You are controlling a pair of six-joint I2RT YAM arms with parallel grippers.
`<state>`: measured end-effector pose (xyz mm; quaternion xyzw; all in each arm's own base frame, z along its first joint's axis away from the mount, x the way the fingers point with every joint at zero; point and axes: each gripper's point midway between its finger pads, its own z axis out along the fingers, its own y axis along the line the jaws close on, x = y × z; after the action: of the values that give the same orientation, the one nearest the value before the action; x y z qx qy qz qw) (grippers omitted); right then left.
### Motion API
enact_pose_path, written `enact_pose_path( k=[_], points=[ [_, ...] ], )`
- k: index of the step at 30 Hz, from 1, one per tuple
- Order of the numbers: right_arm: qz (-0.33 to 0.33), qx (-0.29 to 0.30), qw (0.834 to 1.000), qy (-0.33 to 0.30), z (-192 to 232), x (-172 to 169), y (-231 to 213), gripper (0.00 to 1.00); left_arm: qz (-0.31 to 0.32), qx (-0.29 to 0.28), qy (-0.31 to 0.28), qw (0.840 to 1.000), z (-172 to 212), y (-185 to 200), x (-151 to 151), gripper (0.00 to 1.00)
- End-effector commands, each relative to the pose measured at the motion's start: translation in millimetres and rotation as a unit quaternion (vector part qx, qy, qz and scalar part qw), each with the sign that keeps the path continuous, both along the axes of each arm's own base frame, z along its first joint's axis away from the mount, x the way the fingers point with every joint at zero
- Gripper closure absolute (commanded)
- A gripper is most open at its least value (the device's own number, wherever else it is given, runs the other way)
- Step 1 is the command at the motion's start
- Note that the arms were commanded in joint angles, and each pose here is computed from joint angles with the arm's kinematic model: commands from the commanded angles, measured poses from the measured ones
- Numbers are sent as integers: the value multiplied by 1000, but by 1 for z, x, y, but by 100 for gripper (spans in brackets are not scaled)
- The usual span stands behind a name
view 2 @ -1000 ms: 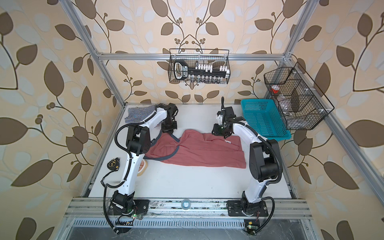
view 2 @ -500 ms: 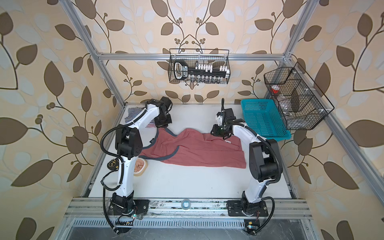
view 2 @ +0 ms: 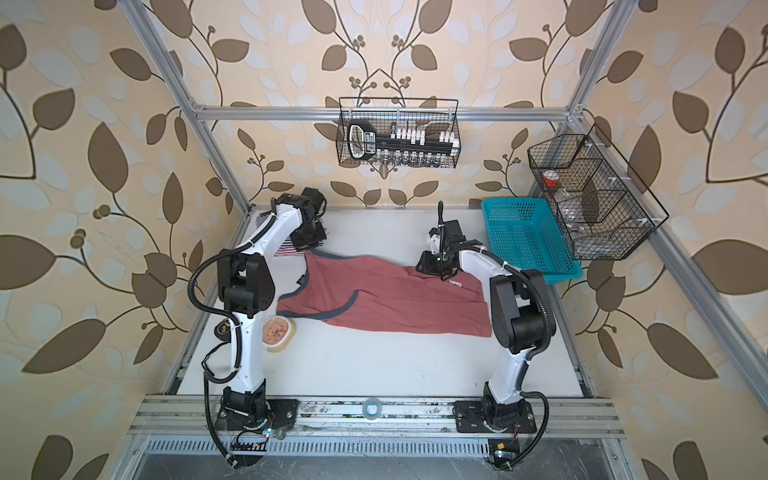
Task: Fold and stack the tank tops
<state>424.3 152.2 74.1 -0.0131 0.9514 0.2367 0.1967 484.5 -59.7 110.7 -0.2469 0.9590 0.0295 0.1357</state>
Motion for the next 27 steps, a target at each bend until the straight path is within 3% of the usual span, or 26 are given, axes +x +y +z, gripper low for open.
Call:
enact_pose_path(
  k=[1, 7, 12, 27],
  points=[
    [2, 44, 999, 1, -2, 11, 14, 61, 13, 13, -2, 1000, -1, 9, 5, 100],
    [-6, 129, 992, 16, 2, 39, 38, 60, 8, -2, 8, 1000, -16, 3, 3, 100],
    [15, 154, 987, 44, -7, 44, 67, 60, 5, 6, 13, 1000, -20, 6, 1, 100],
    [105, 204, 971, 68, -9, -22, 116, 60, -2, 14, 21, 1000, -23, 9, -1, 98]
  ],
)
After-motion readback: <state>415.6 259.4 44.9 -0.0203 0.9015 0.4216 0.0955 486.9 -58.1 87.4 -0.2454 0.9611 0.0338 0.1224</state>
